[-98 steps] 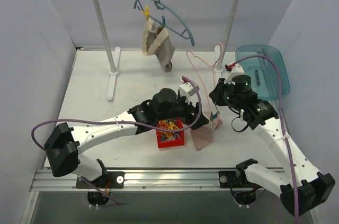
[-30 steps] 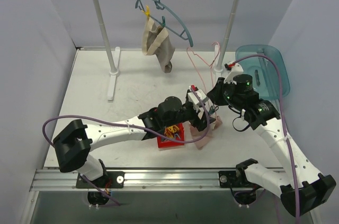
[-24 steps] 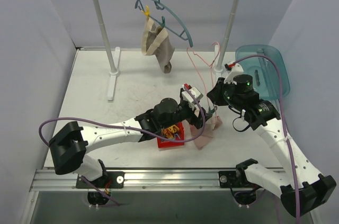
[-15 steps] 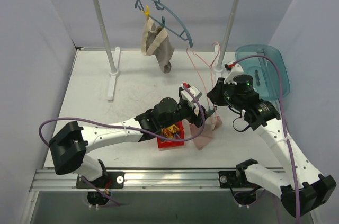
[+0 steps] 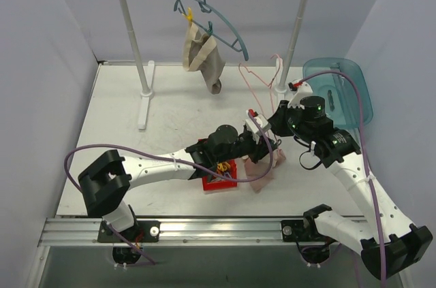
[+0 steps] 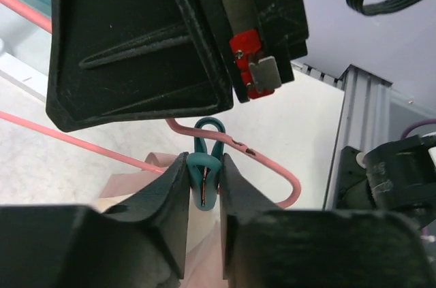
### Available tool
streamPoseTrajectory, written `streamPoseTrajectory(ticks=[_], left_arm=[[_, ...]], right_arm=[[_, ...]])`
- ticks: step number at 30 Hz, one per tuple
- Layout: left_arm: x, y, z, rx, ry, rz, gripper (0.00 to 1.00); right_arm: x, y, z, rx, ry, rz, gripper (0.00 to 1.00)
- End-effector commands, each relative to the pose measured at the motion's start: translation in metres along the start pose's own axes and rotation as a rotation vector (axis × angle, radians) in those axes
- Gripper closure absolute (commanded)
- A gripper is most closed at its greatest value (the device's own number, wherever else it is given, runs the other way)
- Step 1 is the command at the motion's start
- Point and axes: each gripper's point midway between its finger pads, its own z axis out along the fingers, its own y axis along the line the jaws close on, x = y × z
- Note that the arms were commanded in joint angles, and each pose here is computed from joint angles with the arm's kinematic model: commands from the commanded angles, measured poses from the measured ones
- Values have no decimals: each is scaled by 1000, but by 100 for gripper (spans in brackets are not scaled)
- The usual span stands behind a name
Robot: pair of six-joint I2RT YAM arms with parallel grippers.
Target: Remove the underwear clipped to the hanger
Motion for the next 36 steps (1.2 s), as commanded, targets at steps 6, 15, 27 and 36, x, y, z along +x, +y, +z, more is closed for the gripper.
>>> streamPoseTrajectory(ticks=[6,15,27,36], left_arm=[[-33,16,-5,-70,-93,60,93],[-51,113,-28,-309,-123,108,94],[-85,125,-18,-269,-209,82,94],[-102,70,-18,-84,-424,-115,54]], right_arm=[[-31,18,-16,-56,-109,-12,100],[-21,16,-15,-55,-67,-12,100],[-16,1,-23,25,-53,-20,100],[-33,-35,-41,251,-131,8,100]])
